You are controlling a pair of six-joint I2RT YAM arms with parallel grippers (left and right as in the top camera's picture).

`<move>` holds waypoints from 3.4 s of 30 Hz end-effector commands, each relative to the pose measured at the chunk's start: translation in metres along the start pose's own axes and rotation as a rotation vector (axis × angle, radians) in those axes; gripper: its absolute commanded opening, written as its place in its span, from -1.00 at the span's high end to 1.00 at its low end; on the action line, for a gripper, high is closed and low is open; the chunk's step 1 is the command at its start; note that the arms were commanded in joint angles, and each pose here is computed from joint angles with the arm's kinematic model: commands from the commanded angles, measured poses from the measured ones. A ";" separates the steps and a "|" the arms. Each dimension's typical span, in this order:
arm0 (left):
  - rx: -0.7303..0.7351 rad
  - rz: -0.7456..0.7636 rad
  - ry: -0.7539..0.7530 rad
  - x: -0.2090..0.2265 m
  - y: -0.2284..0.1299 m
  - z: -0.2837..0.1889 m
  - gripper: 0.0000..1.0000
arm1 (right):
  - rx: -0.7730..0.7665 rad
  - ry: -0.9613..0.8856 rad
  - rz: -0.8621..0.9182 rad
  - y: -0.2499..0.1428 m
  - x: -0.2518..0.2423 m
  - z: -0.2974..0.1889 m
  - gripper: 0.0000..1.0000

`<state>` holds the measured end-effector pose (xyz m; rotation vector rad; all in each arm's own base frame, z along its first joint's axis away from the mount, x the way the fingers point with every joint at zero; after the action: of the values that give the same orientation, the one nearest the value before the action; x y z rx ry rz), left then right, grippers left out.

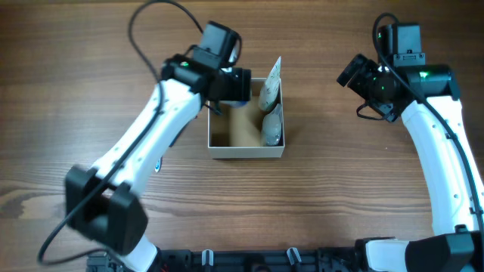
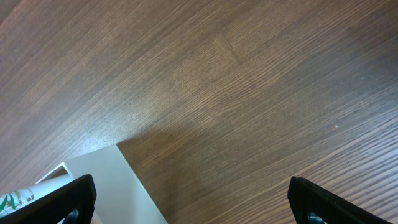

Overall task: Pack container
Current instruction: 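Carry the cotton-swab tub into the box and release it, then grasp the blue toothbrush with the left gripper, then place the toothbrush into the box beside the tub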

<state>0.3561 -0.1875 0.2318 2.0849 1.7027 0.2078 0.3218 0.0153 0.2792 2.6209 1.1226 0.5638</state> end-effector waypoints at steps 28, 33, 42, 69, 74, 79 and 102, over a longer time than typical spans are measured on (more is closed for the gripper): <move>-0.041 -0.025 0.132 0.009 0.015 0.036 -0.93 | 0.000 0.006 0.003 0.001 0.001 0.000 -1.00; -0.095 -0.030 0.114 0.008 0.018 -0.008 -0.94 | 0.000 0.006 0.004 0.001 0.001 0.000 -0.99; 0.017 -0.165 0.300 0.079 -0.001 -0.043 -0.99 | 0.000 0.006 0.004 0.001 0.001 0.000 -1.00; 0.418 -0.379 0.215 0.192 -0.094 0.059 -0.24 | 0.000 0.006 0.003 0.001 0.001 0.000 -0.99; 0.439 -0.351 0.209 0.193 -0.099 0.064 -0.11 | 0.000 0.006 0.004 0.001 0.001 0.000 -0.99; 0.484 -0.355 0.211 0.195 -0.116 0.081 -0.10 | 0.000 0.006 0.004 0.001 0.001 0.000 -1.00; 0.429 -0.334 0.180 0.171 -0.081 0.017 0.92 | 0.000 0.006 0.004 0.001 0.001 0.000 -0.99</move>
<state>0.3176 -0.0039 0.1012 2.1219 2.4655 -0.2033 0.3218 0.0153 0.2792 2.6212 1.1222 0.5646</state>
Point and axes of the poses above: each gripper's point midway between its finger pads, its own z axis out along the fingers, its own x axis along the line the jaws close on, y = z × x, the point moved 9 cm from there along -z, back along the fingers, and after that the axes turned 6 degrees about z, right-handed, at the moved point
